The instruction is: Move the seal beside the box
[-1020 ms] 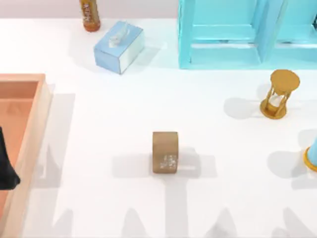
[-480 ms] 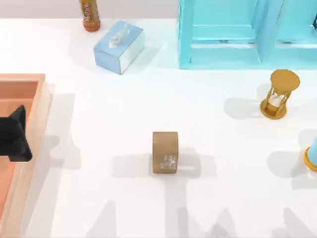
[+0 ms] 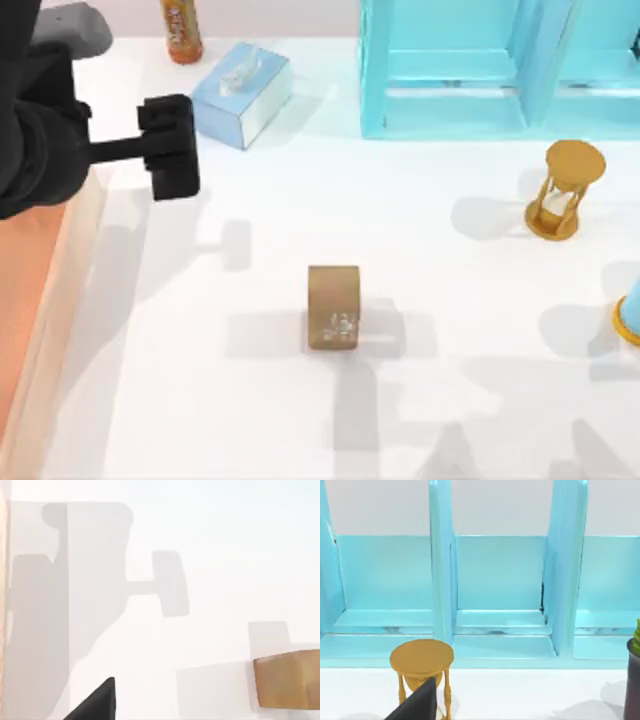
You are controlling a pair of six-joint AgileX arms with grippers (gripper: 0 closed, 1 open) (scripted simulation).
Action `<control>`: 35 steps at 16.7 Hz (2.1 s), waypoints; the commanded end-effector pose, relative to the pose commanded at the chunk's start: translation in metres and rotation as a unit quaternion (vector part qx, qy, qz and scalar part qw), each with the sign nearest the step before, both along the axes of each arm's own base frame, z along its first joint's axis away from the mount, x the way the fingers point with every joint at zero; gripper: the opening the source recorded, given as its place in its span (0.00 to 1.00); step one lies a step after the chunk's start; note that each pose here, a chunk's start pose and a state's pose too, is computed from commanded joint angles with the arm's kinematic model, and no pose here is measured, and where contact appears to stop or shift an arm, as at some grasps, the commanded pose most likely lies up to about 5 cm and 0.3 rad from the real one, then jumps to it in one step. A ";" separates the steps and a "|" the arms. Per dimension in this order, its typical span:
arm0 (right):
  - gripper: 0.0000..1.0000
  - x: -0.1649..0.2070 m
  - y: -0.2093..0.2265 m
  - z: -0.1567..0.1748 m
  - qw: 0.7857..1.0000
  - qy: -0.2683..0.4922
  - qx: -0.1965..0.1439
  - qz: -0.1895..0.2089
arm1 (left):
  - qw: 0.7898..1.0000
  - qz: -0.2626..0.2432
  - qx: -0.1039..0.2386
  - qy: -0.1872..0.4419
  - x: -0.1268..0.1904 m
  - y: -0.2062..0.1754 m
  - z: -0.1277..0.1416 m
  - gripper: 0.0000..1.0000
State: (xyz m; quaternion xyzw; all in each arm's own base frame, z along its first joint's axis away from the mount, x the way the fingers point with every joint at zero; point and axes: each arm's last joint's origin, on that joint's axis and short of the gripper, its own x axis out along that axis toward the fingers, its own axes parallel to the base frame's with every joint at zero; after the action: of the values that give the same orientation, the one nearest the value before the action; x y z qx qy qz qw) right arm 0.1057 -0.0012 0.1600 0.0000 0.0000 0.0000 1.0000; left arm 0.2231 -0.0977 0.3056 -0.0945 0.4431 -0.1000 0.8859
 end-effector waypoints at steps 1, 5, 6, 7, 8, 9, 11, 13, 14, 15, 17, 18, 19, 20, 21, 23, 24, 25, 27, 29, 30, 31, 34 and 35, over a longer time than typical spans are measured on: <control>1.00 0.000 0.000 0.000 1.000 0.000 0.000 0.000 | 0.999 -0.004 0.006 0.036 0.014 -0.015 0.001 1.00; 1.00 0.000 0.000 0.000 1.000 0.000 0.000 0.000 | 0.985 -0.012 0.045 0.165 0.059 -0.083 -0.011 1.00; 1.00 0.000 0.000 0.000 1.000 0.000 0.000 0.000 | 0.980 -0.012 0.058 0.192 0.067 -0.099 -0.018 1.00; 1.00 0.000 0.000 0.000 1.000 0.000 0.000 0.000 | 0.974 -0.012 0.071 0.216 0.074 -0.116 -0.026 1.00; 1.00 0.000 0.000 0.000 1.000 0.000 0.000 0.000 | 0.968 -0.011 0.085 0.238 0.079 -0.131 -0.034 1.00; 1.00 0.000 0.000 0.000 1.000 0.000 0.000 0.000 | 0.961 -0.010 0.097 0.257 0.083 -0.144 -0.043 1.00; 1.00 0.000 0.000 0.000 1.000 0.000 0.000 0.000 | 0.951 -0.008 0.120 0.286 0.088 -0.166 -0.058 1.00; 1.00 0.000 0.000 0.000 1.000 0.000 0.000 0.000 | 0.943 -0.006 0.136 0.305 0.090 -0.181 -0.070 1.00; 1.00 0.000 0.000 0.000 1.000 0.000 0.000 0.000 | 0.940 -0.005 0.141 0.310 0.090 -0.185 -0.073 1.00; 1.00 0.000 0.000 0.000 1.000 0.000 0.000 0.000 | 0.939 -0.005 0.143 0.312 0.090 -0.187 -0.075 1.00; 1.00 0.000 0.000 0.000 1.000 0.000 0.000 0.000 | 0.939 -0.005 0.143 0.312 0.090 -0.187 -0.075 1.00; 1.00 0.000 0.000 0.000 1.000 0.000 0.000 0.000 | 0.939 -0.005 0.143 0.312 0.090 -0.187 -0.075 1.00; 1.00 0.000 0.000 0.000 1.000 0.000 0.000 0.000 | 0.939 -0.005 0.143 0.312 0.090 -0.187 -0.075 1.00; 1.00 0.000 0.000 0.000 1.000 0.000 0.000 0.000 | 0.939 -0.003 0.142 0.312 0.092 -0.186 -0.075 1.00; 1.00 0.000 0.000 0.000 1.000 0.000 0.000 0.000 | 0.939 -0.004 0.142 0.312 0.092 -0.186 -0.076 1.00; 1.00 0.000 0.000 0.000 1.000 0.000 0.000 0.000 | 0.938 -0.005 0.144 0.314 0.092 -0.187 -0.087 1.00; 1.00 0.000 0.000 0.000 1.000 0.000 0.000 0.000 | 0.938 -0.005 0.145 0.315 0.092 -0.187 -0.097 1.00; 1.00 0.000 0.000 0.000 1.000 0.000 0.000 0.000 | 0.939 -0.005 0.144 0.313 0.093 -0.188 -0.108 1.00; 1.00 0.000 0.000 0.000 1.000 0.000 0.000 0.000 | 0.941 -0.005 0.140 0.309 0.094 -0.189 -0.134 1.00; 1.00 0.000 0.000 0.000 1.000 0.000 0.000 0.000 | 0.940 -0.005 0.140 0.310 0.093 -0.188 -0.159 1.00; 1.00 0.000 0.000 0.000 1.000 0.000 0.000 0.000 | 0.940 -0.005 0.142 0.311 0.091 -0.188 -0.167 1.00; 1.00 0.000 0.000 0.000 1.000 0.000 0.000 0.000 | 0.939 -0.005 0.143 0.312 0.091 -0.187 -0.173 1.00; 1.00 0.000 0.000 0.000 1.000 0.000 0.000 0.000 | 0.939 -0.005 0.143 0.312 0.090 -0.187 -0.175 1.00; 1.00 0.000 0.000 0.000 1.000 0.000 0.000 0.000 | 0.939 -0.005 0.143 0.312 0.090 -0.187 -0.175 1.00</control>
State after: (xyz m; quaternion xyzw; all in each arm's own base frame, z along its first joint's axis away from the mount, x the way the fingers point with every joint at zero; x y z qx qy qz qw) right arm 0.1057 -0.0012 0.1600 0.0000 0.0000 0.0000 1.0000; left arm 0.3134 -0.2845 0.1309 0.0088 0.7077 -0.0054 0.7065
